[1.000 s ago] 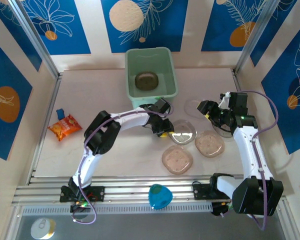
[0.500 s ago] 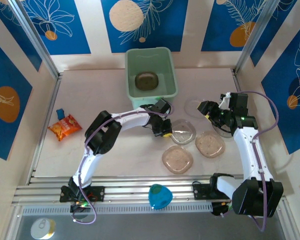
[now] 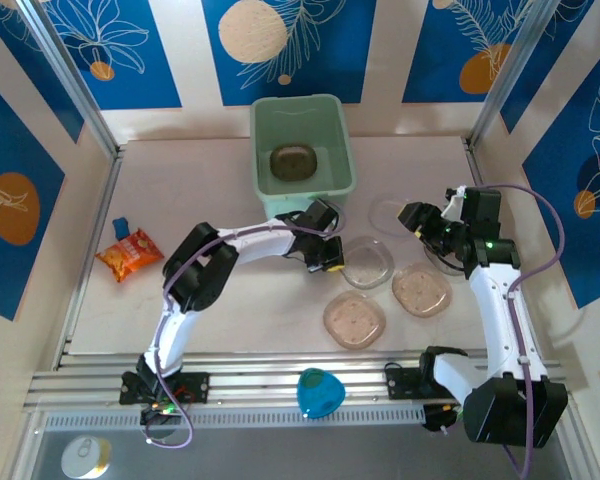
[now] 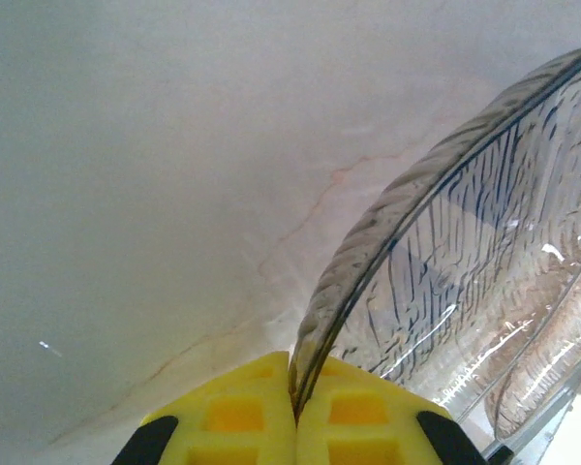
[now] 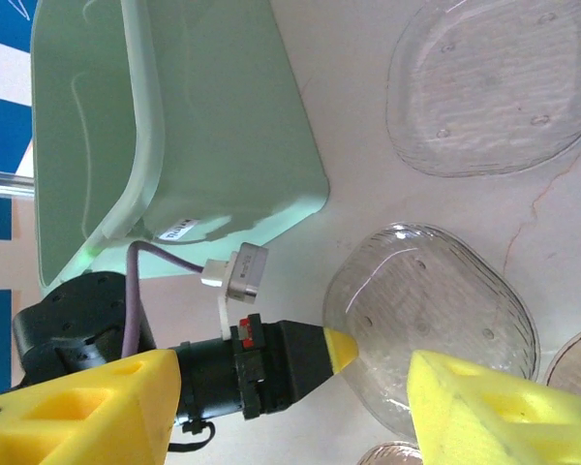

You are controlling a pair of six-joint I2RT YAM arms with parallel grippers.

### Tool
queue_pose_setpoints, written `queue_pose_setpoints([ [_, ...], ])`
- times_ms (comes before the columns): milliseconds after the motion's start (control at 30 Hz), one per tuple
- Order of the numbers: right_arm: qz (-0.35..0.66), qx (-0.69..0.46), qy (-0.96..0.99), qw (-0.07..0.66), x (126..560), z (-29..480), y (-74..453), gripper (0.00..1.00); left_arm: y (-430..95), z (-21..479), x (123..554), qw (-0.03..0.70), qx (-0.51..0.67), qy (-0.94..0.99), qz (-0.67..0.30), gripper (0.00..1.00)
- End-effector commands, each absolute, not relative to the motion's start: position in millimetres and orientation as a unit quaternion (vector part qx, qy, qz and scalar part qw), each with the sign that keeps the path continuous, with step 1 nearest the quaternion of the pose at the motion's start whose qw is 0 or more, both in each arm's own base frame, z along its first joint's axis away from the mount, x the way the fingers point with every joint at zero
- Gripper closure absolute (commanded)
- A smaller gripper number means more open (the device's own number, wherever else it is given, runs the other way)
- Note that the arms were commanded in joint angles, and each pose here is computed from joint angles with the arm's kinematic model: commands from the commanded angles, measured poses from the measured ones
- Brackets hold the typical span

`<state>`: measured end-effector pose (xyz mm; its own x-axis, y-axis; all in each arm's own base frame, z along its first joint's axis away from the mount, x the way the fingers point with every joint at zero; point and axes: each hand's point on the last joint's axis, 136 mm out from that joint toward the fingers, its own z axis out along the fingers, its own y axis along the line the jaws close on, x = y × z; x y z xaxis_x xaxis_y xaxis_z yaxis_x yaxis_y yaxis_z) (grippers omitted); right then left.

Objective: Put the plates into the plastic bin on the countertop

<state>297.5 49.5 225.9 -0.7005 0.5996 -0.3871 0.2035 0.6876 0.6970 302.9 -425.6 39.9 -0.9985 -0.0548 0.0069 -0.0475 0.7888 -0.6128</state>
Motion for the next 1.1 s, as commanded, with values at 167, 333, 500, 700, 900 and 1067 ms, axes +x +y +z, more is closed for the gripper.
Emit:
queue_pose_setpoints([
  [167,0.319,0.256,0.858,0.312,285.7,231.5,46.3,0.36,-440.4,99.0,308.1,0.070,-0.006,0.915,-0.397,0.99],
  [333,0.324,0.262,0.855,0.311,282.3,236.7,47.2,0.36,-442.6,110.1,302.8,0.066,-0.002,0.906,-0.418,1.00],
  [500,0.332,0.267,0.850,0.311,276.4,240.7,49.3,0.36,-441.8,124.1,296.2,0.075,0.011,0.897,-0.435,1.00],
  [700,0.328,0.275,0.852,0.300,266.5,236.2,49.5,0.36,-431.3,139.1,287.5,0.087,0.027,0.895,-0.437,1.00],
  [900,0.343,0.276,0.849,0.293,254.7,234.2,56.1,0.37,-418.9,148.3,281.1,0.106,0.045,0.896,-0.428,1.00],
  [1067,0.360,0.278,0.851,0.262,239.9,227.2,67.8,0.39,-418.3,159.2,281.8,0.118,0.055,0.891,-0.435,1.00],
])
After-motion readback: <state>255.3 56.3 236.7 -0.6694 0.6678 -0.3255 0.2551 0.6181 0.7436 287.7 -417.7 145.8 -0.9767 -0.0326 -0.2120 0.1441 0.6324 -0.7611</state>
